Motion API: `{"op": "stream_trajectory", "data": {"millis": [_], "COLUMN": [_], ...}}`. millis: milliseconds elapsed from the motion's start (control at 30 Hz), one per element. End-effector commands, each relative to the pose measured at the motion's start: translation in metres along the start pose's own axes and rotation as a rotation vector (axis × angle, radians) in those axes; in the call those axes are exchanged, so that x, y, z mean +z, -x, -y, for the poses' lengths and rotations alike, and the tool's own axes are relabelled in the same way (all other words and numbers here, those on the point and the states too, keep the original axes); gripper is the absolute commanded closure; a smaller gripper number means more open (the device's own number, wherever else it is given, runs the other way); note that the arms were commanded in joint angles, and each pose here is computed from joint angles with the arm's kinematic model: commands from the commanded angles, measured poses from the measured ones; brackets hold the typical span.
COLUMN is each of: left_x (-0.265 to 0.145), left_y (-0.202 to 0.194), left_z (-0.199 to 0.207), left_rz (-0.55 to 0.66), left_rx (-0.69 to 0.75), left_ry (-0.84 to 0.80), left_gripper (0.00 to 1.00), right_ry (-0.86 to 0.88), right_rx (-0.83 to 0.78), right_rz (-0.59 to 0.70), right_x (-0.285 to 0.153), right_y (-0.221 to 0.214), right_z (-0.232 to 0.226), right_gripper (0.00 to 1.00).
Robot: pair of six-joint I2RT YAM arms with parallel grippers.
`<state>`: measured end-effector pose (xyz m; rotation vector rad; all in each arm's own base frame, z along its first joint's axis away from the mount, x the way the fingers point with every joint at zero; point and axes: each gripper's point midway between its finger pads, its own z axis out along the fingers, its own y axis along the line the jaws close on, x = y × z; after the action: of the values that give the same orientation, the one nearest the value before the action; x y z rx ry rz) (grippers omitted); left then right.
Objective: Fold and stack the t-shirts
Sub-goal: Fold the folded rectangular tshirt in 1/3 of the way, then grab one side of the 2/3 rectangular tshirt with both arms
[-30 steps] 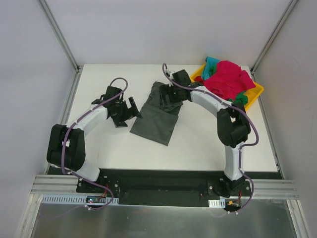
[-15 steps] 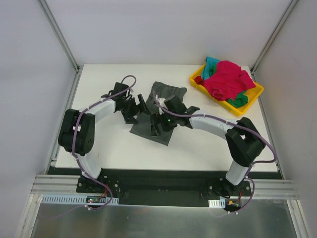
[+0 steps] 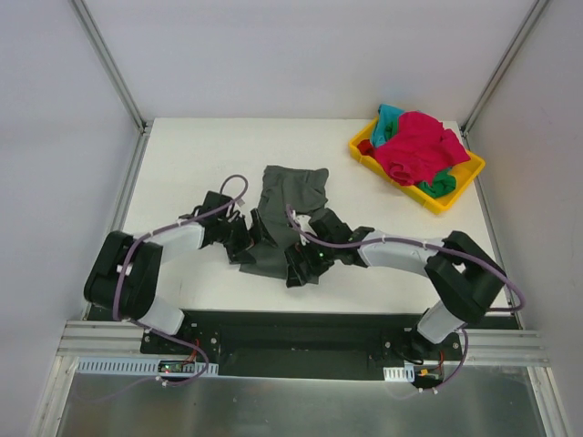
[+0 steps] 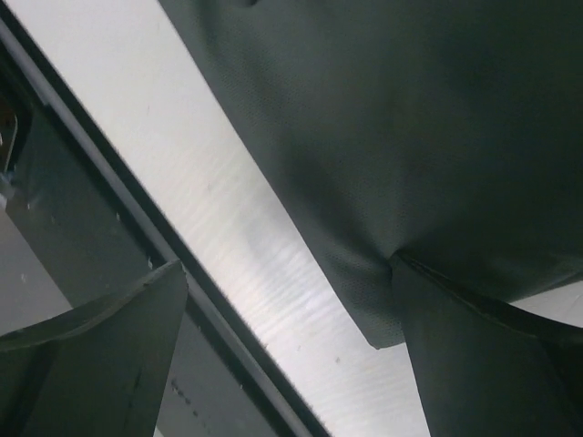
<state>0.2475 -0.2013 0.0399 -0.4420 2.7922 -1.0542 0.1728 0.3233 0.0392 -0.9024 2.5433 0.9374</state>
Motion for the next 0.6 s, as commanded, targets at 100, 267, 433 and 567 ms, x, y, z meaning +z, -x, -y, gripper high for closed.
{"op": "stream_trajectory", "data": {"millis": [100, 267, 433, 567], "left_x": [-0.016, -0.041, -0.067, -0.082], "left_y": [-0.119, -0.104, -0.059, -0.008], "left_z": [-0.051, -0.035, 0.004, 0.017], "left_rz": [-0.171, -0.033, 0.149, 0.264], "left_rx": [-0.001, 0.085, 0.202, 0.157], "left_ry": [0.109, 0.104, 0.084, 0.11], "left_gripper": [0.01, 0.01, 0.01, 0.01], "right_ry": [-0.014, -0.071, -0.178, -0.167], "right_rx": [0.045, 0.04, 0.078, -0.033], "right_rz": [-0.093, 0.075, 0.265, 0.27], "right_x": [-0.038, -0.07, -0.098, -0.102], "right_y": [-0.074, -0.038, 0.023, 0.069], "right_z": [-0.023, -0.031, -0.014, -0.013], "right_gripper": [0.04, 0.04, 0.04, 0.04]}}
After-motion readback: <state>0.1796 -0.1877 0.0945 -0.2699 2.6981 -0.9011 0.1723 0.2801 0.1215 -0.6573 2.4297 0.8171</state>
